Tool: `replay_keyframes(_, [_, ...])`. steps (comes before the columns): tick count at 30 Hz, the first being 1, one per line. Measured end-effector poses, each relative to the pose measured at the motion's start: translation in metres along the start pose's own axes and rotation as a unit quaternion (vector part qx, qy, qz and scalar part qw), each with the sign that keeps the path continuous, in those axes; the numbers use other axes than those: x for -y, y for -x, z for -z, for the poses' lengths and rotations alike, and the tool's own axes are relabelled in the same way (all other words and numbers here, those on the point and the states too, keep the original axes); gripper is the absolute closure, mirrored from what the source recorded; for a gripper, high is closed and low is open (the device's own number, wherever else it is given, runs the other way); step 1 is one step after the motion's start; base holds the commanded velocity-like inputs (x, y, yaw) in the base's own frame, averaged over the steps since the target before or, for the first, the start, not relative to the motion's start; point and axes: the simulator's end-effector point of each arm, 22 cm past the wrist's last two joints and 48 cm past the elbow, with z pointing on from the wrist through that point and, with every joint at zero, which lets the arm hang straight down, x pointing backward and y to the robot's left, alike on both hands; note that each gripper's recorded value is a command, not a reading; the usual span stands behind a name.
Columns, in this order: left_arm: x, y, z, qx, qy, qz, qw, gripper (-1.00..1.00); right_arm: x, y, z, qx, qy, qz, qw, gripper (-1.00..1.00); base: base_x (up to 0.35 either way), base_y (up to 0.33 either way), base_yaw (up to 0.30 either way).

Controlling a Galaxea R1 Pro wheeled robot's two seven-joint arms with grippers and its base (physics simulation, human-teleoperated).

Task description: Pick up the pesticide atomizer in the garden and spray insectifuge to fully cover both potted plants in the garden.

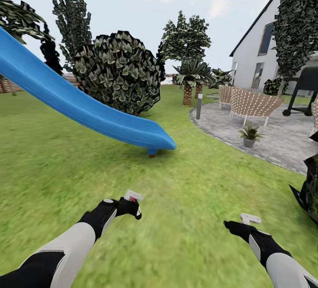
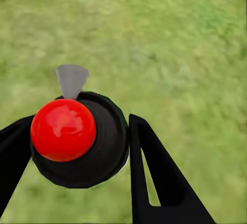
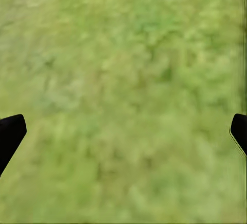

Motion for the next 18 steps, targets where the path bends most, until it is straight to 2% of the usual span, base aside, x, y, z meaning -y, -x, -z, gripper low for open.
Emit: replay_keyframes(18, [-0.0004, -0.0002, 0.0001, 0.000, 0.000, 0.000, 1.0000, 1.00, 0.0001, -0.0001, 0.0000, 0.000, 0.000, -0.001, 1.0000, -1.00, 0.336, 0.113, -0.272])
